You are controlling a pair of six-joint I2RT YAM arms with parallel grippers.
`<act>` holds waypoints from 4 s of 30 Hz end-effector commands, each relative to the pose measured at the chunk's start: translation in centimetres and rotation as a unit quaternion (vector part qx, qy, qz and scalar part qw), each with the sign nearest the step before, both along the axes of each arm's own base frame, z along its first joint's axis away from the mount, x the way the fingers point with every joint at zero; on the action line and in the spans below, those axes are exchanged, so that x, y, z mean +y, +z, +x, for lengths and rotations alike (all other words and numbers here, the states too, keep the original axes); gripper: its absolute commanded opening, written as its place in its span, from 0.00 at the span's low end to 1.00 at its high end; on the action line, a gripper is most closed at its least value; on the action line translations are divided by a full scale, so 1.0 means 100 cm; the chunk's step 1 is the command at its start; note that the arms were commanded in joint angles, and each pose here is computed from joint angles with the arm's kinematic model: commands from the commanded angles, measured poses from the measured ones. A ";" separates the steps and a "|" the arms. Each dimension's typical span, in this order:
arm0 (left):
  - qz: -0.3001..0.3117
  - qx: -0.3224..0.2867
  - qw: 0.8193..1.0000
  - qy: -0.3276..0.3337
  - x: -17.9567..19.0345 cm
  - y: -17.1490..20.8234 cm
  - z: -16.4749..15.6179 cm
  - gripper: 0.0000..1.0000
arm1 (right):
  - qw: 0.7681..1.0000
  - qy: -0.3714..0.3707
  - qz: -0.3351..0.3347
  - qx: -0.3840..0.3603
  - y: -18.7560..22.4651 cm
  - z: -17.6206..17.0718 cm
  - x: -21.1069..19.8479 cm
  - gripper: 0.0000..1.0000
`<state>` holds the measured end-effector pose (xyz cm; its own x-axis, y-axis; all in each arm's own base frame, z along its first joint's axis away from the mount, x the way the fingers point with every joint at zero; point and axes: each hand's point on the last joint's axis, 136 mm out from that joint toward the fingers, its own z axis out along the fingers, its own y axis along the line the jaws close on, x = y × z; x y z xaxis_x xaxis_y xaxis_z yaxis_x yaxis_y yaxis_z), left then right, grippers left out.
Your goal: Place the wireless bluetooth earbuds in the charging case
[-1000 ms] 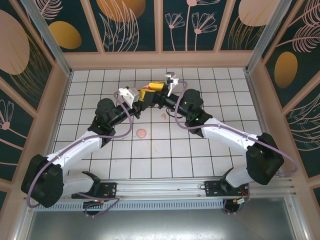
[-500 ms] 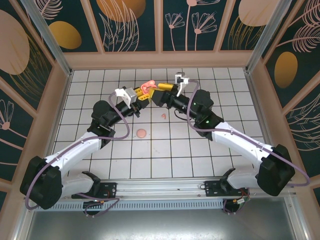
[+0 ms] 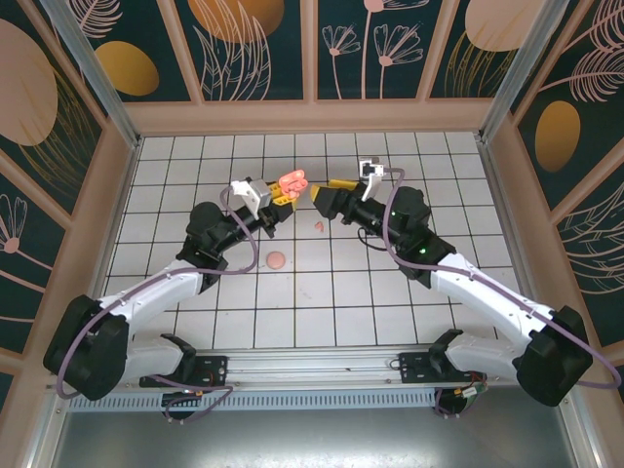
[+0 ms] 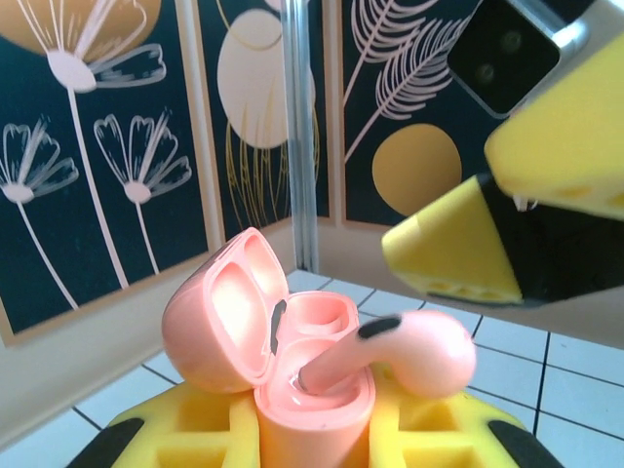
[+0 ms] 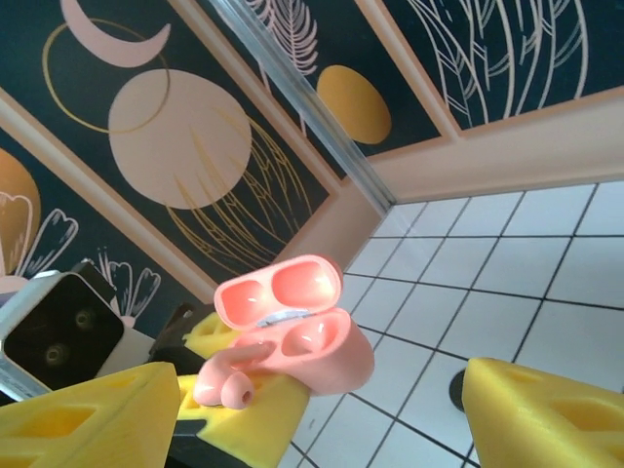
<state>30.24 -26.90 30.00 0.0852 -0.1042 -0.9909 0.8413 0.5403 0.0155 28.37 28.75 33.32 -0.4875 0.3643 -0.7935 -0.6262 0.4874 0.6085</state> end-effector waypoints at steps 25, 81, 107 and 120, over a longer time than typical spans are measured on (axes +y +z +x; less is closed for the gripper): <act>-0.057 0.099 0.993 -0.024 -0.009 -0.058 0.006 0.00 | 0.982 -0.034 -0.105 0.155 -0.082 -0.006 0.002 0.45; -0.047 0.086 0.994 -0.041 -0.014 -0.047 0.003 0.00 | 0.988 0.003 -0.105 0.116 -0.049 0.017 0.049 0.11; -0.041 0.069 0.996 -0.038 -0.014 -0.038 0.005 0.00 | 0.985 0.001 -0.098 0.141 -0.067 0.012 0.037 0.11; -0.044 0.067 0.996 -0.041 -0.015 -0.032 0.004 0.00 | 0.984 -0.006 -0.099 0.150 -0.078 0.010 0.033 0.11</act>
<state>31.30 -27.98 22.35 -0.1789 -0.1378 -0.9742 0.8350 0.5024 -0.2244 29.74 32.07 25.91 -0.6957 0.2232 -0.6828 -0.4323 0.6290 0.6461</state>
